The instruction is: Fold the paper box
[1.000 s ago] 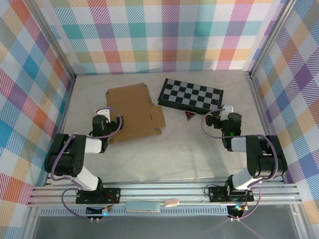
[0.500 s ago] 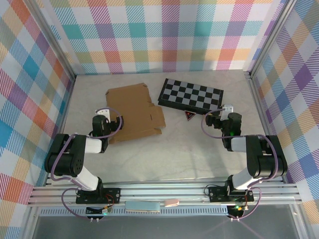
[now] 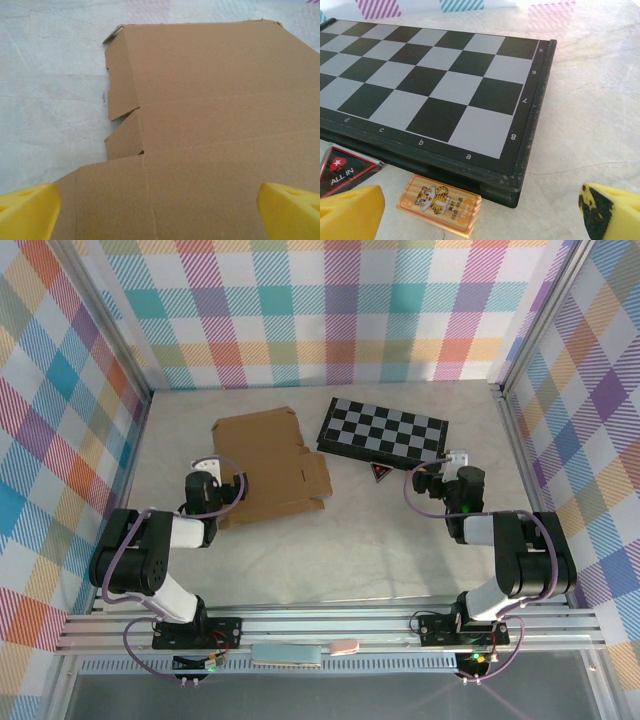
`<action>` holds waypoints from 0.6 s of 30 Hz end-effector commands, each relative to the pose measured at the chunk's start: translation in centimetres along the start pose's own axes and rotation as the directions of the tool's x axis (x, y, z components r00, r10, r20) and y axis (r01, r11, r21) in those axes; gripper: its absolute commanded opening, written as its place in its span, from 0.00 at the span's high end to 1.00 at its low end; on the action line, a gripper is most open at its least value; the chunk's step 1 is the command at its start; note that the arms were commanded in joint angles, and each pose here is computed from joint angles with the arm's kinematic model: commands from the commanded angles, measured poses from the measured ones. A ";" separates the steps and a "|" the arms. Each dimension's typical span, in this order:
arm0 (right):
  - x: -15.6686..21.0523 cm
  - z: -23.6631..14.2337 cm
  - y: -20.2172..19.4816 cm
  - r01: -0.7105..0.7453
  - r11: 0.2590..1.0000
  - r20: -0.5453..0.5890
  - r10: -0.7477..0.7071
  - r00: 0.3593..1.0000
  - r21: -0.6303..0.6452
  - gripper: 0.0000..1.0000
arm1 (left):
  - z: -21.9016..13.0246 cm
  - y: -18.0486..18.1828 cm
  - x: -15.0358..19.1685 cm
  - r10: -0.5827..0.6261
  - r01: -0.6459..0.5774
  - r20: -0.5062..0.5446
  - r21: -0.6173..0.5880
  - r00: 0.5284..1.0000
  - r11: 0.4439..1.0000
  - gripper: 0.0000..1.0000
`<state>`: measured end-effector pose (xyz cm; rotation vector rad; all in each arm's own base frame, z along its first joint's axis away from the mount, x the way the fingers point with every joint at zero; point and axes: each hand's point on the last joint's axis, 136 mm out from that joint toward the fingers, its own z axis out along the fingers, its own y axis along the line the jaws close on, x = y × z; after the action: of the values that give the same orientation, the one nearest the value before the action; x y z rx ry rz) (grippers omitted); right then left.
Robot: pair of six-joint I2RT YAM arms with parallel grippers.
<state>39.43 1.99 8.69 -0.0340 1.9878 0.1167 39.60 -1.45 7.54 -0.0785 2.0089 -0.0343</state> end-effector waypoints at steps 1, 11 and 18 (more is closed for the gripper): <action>-3.4 -1.5 -1.1 -0.028 0.994 -0.002 0.028 1.000 0.101 0.01 | -2.4 -0.4 -4.0 0.056 -0.053 0.059 -0.062 0.997 0.997 0.00; -25.7 -12.6 -0.8 -0.417 0.893 0.232 0.374 0.898 0.172 0.01 | -14.2 0.2 -19.4 -0.497 0.536 0.203 -0.287 0.844 0.794 0.00; -19.9 -13.4 5.6 -0.689 0.720 -0.192 0.689 0.698 0.081 0.23 | -15.1 -3.8 -6.6 -0.815 0.678 -0.352 -0.454 0.459 0.578 0.19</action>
<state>37.21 1.21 44.51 0.5508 1.6730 0.4485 36.72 -2.41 33.32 -0.8642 1.8711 -0.4057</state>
